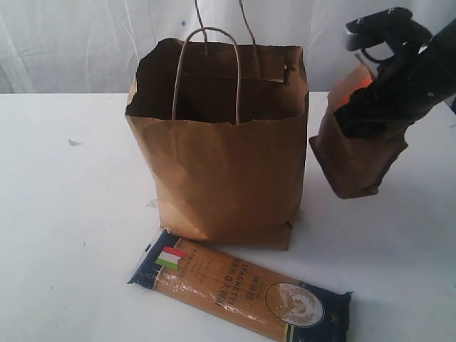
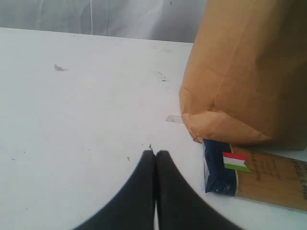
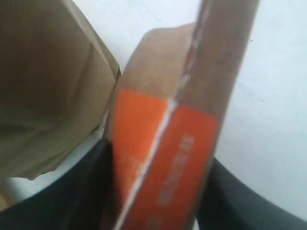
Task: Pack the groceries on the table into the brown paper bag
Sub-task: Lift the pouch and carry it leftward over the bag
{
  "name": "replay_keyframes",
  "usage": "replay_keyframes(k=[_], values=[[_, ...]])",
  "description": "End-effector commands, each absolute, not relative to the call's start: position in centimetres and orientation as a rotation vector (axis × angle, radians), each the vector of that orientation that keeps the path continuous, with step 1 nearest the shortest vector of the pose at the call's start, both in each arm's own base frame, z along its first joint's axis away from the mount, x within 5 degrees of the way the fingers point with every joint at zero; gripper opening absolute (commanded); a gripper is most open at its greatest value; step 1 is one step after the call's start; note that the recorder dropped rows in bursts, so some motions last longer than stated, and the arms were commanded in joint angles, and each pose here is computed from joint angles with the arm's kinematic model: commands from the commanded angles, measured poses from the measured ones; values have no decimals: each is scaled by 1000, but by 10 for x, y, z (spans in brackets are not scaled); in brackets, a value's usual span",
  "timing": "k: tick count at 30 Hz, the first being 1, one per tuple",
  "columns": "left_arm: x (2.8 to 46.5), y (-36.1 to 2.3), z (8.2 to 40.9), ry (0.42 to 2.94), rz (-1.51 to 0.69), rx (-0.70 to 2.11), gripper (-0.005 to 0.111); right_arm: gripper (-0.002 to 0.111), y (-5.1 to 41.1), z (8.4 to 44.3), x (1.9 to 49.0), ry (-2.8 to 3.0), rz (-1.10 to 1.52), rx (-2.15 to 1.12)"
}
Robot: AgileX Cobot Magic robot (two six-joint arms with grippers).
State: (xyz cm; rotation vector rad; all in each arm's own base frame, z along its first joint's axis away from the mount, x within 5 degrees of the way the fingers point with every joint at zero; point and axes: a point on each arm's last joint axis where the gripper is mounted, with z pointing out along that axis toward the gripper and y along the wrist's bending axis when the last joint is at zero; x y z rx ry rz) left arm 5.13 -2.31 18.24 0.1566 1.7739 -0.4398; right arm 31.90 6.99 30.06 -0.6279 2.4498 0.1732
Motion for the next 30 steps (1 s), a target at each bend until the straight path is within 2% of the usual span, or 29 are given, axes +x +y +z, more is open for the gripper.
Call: replay_keyframes(k=[1, 12, 19, 24, 30], values=[[51, -23, 182, 1771, -451, 146, 0, 0, 62, 344, 294, 2314, 149, -586], [51, -23, 182, 1771, -451, 146, 0, 0, 56, 452, 215, 2051, 189, -580], [51, -23, 182, 1771, -451, 146, 0, 0, 83, 497, 191, 1881, 330, -633], [51, -23, 182, 1771, -451, 146, 0, 0, 114, 496, 205, 1828, 395, -711], [51, -23, 182, 1771, -451, 146, 0, 0, 149, 465, 237, 1907, 378, -810]])
